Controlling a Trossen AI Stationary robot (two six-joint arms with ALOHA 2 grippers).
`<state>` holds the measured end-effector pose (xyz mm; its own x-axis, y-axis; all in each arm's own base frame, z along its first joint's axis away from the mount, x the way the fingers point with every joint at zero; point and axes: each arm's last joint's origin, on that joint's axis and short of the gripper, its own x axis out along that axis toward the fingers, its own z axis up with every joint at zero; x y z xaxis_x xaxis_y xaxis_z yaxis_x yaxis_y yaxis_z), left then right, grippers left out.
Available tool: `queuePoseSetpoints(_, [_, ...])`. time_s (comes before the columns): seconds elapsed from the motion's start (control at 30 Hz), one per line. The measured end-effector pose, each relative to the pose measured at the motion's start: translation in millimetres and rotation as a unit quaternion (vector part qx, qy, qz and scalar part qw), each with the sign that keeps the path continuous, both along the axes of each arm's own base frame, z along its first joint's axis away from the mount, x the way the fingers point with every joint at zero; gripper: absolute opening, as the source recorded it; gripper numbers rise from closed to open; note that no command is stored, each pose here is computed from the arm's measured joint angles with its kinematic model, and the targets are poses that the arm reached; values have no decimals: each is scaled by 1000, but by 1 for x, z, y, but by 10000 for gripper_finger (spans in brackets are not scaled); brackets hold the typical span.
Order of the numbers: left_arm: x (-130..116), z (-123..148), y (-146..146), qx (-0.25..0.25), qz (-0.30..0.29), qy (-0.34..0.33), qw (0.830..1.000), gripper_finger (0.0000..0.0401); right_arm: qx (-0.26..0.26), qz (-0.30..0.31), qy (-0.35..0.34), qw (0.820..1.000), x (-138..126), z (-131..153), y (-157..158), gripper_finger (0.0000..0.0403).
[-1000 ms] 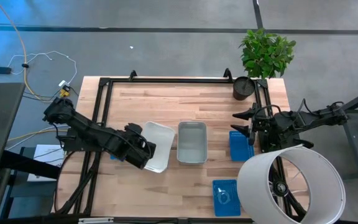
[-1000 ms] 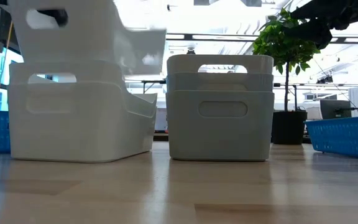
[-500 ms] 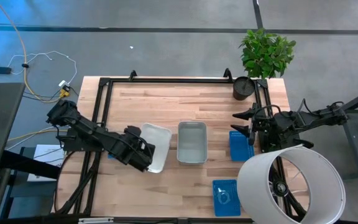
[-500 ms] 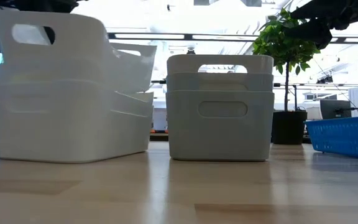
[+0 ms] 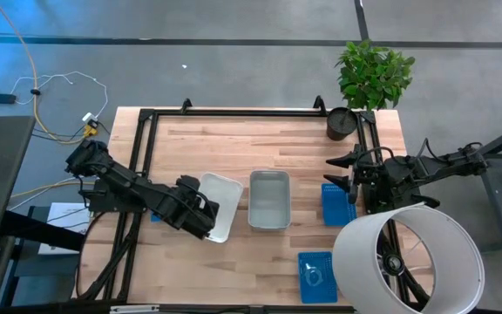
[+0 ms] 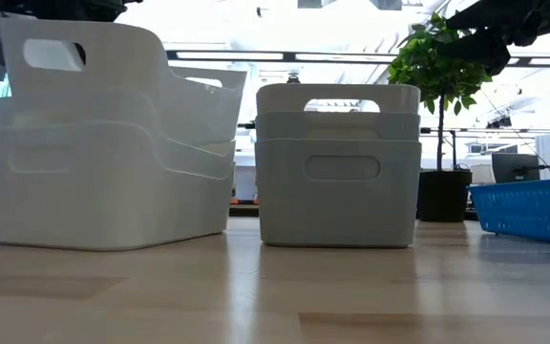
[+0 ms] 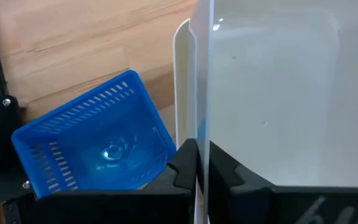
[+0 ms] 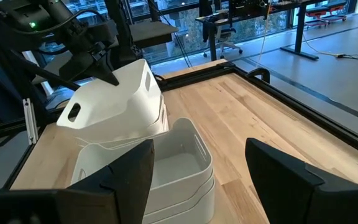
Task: Stack baskets by color
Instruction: Stack the bottom white bin on top of the other top white bin
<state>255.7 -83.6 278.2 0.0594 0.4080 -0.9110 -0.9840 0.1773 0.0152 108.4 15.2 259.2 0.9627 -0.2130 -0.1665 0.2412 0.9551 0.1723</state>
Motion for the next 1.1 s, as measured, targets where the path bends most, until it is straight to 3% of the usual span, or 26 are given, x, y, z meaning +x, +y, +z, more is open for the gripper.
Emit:
queuePoseSetpoints(0.7, [5, -2, -1, 15, -15, -15, 1000, 7, 3, -1, -1, 1000, 0, 0, 0, 240])
queuePoseSetpoints(1.1, [4, 0, 0, 15, -35, -9, 999, 124, 4, -1, -1, 1000, 0, 0, 0, 240])
